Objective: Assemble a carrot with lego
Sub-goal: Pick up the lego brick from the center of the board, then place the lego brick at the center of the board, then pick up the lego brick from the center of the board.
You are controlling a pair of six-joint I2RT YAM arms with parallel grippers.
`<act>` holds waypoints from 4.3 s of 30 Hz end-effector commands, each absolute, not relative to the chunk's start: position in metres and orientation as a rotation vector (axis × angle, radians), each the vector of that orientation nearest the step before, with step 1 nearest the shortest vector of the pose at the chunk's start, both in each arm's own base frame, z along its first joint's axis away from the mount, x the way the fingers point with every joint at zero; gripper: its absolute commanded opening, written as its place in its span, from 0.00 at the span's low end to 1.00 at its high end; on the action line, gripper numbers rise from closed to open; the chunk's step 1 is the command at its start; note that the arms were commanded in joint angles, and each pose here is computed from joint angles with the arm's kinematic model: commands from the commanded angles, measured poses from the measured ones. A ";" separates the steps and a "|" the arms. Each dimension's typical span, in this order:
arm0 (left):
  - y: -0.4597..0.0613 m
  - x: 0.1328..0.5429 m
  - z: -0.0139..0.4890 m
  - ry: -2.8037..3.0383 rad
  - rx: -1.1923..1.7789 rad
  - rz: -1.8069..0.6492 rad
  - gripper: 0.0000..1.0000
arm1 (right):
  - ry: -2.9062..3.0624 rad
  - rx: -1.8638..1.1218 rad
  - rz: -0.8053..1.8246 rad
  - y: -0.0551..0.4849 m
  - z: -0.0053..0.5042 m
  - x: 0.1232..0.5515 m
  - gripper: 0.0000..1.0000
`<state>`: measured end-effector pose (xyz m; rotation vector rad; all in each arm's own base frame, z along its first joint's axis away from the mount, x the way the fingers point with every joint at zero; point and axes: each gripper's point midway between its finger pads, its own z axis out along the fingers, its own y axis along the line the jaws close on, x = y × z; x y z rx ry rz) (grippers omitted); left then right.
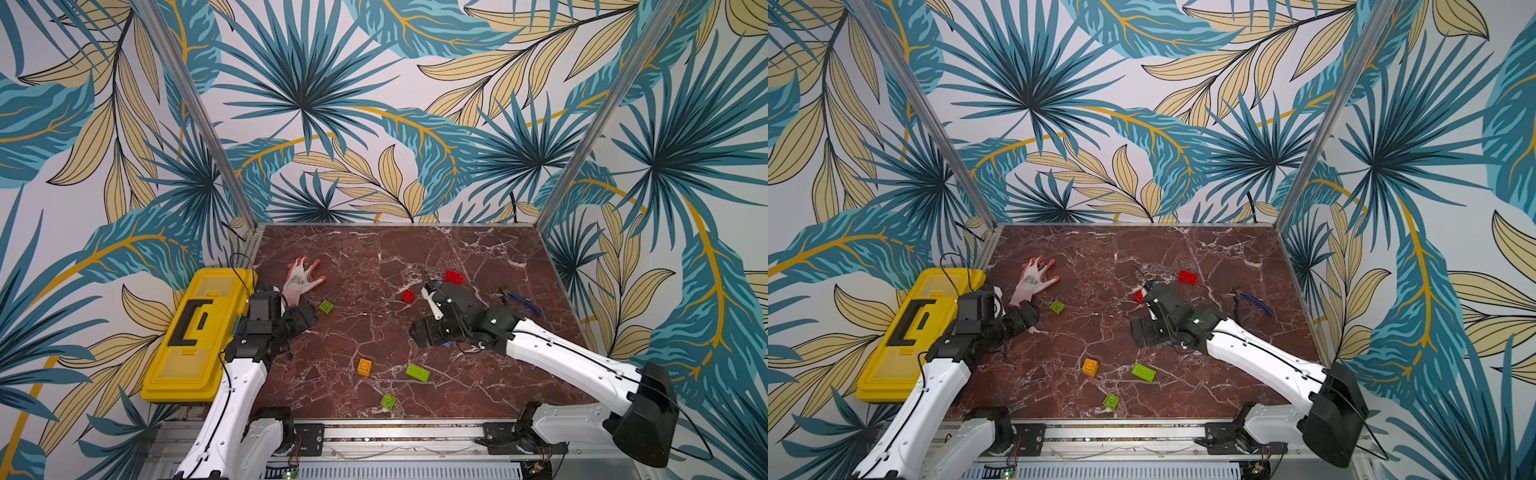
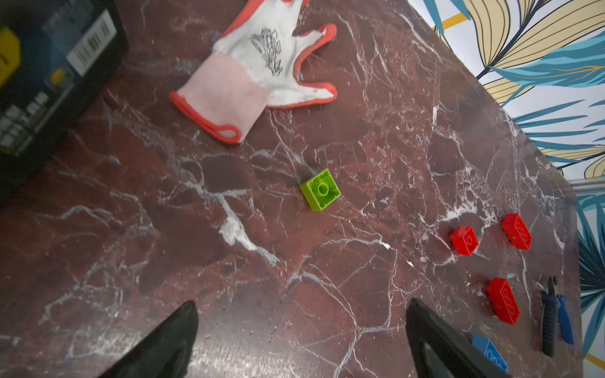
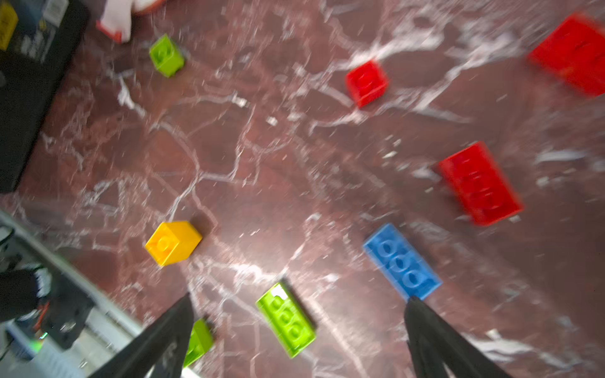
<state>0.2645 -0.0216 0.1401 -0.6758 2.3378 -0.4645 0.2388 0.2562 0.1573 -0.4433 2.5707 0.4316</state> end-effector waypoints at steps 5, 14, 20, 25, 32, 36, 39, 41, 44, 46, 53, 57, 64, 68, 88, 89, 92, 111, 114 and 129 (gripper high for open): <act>-0.036 0.251 0.122 2.409 -0.732 -0.554 1.00 | 2.852 -0.274 0.435 0.331 0.128 0.204 0.98; -0.029 0.246 0.106 2.417 -0.747 -0.496 0.99 | 3.048 -0.056 0.406 0.384 0.071 0.183 0.73; -0.033 0.246 0.106 2.401 -0.722 -0.522 1.00 | 3.086 -0.007 0.397 0.401 0.056 0.184 0.66; -0.036 0.248 0.107 2.392 -0.696 -0.547 0.99 | 3.110 0.030 0.391 0.410 0.043 0.182 0.66; -0.037 0.248 0.108 2.385 -0.689 -0.555 0.99 | 3.145 0.039 0.329 0.406 0.029 0.179 0.43; -0.038 0.248 0.110 2.382 -0.685 -0.561 0.99 | 3.138 0.017 0.310 0.405 0.029 0.180 0.35; -0.038 0.248 0.109 2.383 -0.686 -0.564 0.99 | 3.113 -0.071 0.267 0.399 0.037 0.185 0.34; -0.039 0.248 0.109 2.385 -0.686 -0.569 0.99 | 3.077 -0.188 0.198 0.389 0.049 0.195 0.34; -0.039 0.248 0.108 2.388 -0.683 -0.570 0.99 | 3.006 -0.469 0.072 0.370 0.068 0.212 0.34; -0.039 0.248 0.108 2.388 -0.685 -0.567 0.99 | 2.942 -0.660 0.016 0.360 0.076 0.223 0.34; -0.039 0.249 0.107 2.394 -0.683 -0.565 0.99 | 2.788 -1.062 -0.135 0.333 0.081 0.252 0.33; -0.038 0.249 0.107 2.397 -0.683 -0.560 0.99 | 2.700 -1.259 -0.202 0.333 0.074 0.263 0.33; -0.037 0.250 0.103 2.417 -0.690 -0.543 0.99 | 2.691 -1.391 -0.152 0.339 0.054 0.266 0.32; -0.037 0.251 0.100 2.430 -0.691 -0.538 0.99 | 2.681 -1.430 -0.158 0.337 0.043 0.270 0.32; -0.036 0.252 0.098 2.439 -0.691 -0.528 1.00 | 2.773 -1.419 -0.078 0.334 0.019 0.267 0.41; -0.036 0.252 0.098 2.439 -0.689 -0.531 0.99 | 2.773 -1.413 -0.079 0.334 0.021 0.267 0.43; -0.037 0.252 0.098 2.439 -0.687 -0.533 0.99 | 2.757 -1.378 -0.068 0.335 0.032 0.270 0.54; -0.128 0.261 0.122 2.406 -0.252 -0.903 0.99 | 2.494 -1.053 -0.085 0.213 0.112 0.279 0.94; -0.152 0.267 0.130 2.378 -0.139 -0.978 0.99 | 2.558 -1.027 -0.070 0.194 0.097 0.278 0.93; -0.199 0.270 0.135 2.361 0.165 -1.123 0.99 | 2.723 -1.093 0.035 0.182 0.040 0.286 0.69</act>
